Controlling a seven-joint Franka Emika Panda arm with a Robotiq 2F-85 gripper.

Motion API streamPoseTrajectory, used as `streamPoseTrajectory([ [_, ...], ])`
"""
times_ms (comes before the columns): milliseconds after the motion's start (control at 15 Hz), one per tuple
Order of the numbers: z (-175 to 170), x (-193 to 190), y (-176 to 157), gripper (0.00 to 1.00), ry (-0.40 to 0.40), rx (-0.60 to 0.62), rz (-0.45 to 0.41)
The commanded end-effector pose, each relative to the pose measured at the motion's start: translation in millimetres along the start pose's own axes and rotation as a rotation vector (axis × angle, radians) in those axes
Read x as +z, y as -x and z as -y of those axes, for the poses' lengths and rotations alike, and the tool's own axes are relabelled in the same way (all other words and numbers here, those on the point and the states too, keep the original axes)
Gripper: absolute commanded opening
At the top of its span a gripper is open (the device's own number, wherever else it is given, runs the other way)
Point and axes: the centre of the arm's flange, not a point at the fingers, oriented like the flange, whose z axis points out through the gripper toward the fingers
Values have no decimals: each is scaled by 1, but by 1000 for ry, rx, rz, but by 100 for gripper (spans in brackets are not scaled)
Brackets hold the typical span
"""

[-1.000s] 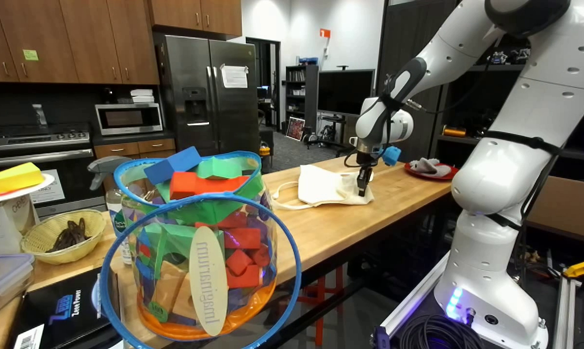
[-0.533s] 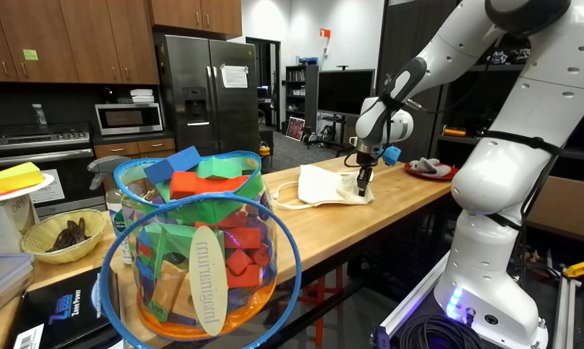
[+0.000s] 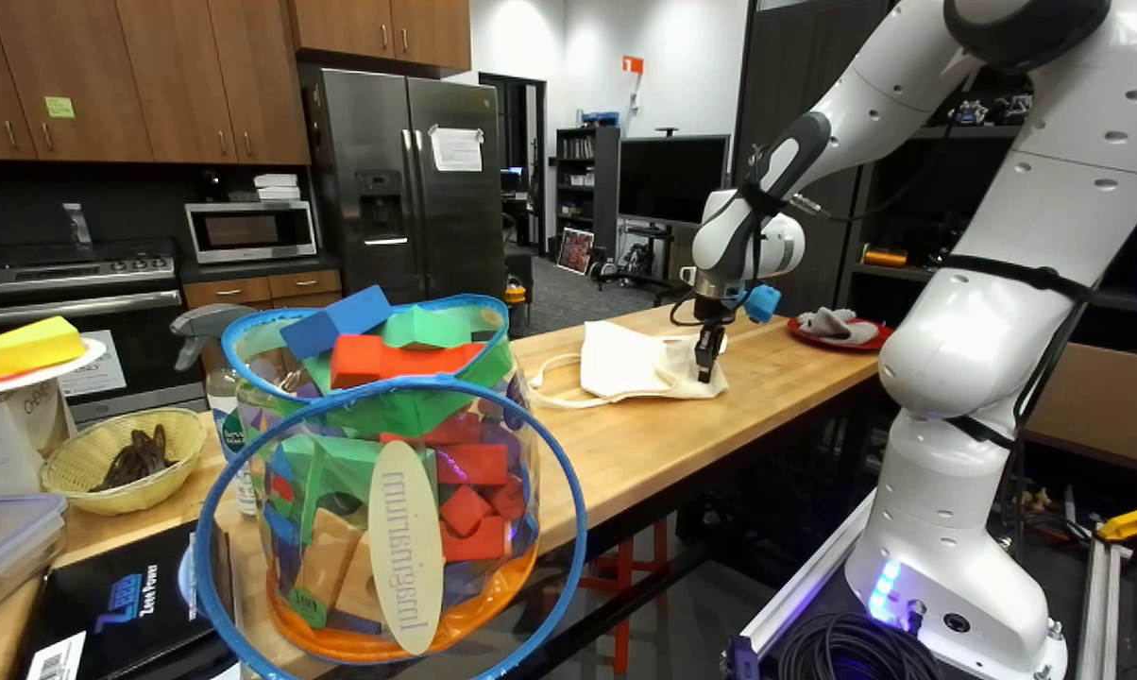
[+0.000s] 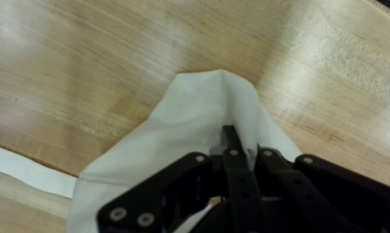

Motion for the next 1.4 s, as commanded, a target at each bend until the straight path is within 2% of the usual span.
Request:
streamPoseTrajectory([
  [0, 0, 0, 0, 5, 0, 0, 0],
  [133, 0, 0, 0, 5, 0, 0, 0],
  [200, 0, 0, 0, 1, 0, 0, 0],
  [267, 0, -3, -10, 1, 7, -23, -9],
  [600, 15, -28, -84, 1, 41, -184, -63],
  [800, 42, -47, -140, 1, 71, -309, -119],
  [1000, 69, -54, -178, 1, 77, -425, -140],
  [1333, 91, -44, -195, 1, 52, -541, -128],
])
